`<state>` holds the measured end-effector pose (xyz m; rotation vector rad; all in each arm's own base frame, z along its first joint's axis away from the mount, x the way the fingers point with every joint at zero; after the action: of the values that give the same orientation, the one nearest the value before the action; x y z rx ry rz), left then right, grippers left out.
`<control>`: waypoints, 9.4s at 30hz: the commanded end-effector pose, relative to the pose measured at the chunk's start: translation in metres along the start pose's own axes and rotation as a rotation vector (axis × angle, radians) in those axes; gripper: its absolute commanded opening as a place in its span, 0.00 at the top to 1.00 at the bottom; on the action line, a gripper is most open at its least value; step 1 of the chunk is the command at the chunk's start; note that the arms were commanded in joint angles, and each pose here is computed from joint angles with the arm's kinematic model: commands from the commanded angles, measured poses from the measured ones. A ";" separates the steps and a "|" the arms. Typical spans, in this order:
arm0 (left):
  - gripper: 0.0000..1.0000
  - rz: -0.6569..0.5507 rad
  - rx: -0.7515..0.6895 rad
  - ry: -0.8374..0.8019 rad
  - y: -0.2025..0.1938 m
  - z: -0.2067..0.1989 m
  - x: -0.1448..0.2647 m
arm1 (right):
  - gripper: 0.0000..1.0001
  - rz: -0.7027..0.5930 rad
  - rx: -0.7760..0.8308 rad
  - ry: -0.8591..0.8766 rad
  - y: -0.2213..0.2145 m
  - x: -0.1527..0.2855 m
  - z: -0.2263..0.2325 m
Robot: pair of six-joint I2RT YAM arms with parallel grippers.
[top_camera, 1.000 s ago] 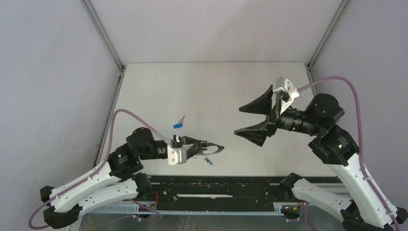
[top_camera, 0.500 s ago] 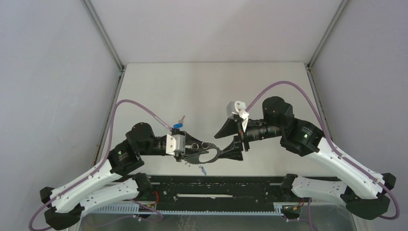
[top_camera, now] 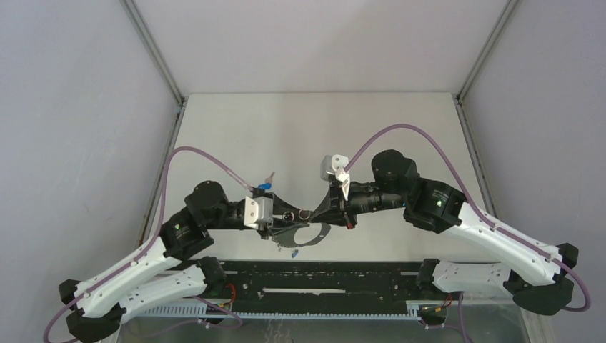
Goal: Put the keys on the keyring
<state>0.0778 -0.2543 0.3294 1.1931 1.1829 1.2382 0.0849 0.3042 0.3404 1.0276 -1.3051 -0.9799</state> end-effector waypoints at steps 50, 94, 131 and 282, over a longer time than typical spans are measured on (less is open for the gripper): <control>0.48 0.155 0.219 0.053 -0.007 0.022 0.003 | 1.00 0.100 0.146 -0.228 -0.003 0.003 -0.003; 0.52 0.117 0.161 0.130 -0.008 0.036 0.013 | 1.00 0.111 0.145 -0.214 -0.006 -0.003 0.000; 0.49 0.135 0.377 0.086 -0.026 0.022 0.009 | 1.00 0.105 0.166 -0.227 -0.003 -0.005 0.000; 0.92 0.003 0.136 -0.406 0.025 -0.038 0.008 | 1.00 -0.193 0.459 0.083 0.022 0.007 0.053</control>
<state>0.0353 -0.2457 0.3300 1.5734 0.9741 0.8347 0.0378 0.3069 0.3578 1.5454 -1.4401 -0.7632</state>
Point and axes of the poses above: each gripper's point midway between its finger pads, its own x axis back along the fingers, its own z axis along the line the jaws close on, y = z × x, the point moved 2 cm from there along x, back along the fingers, and after that the axes turned 9 degrees about x, right-handed, at the moved point
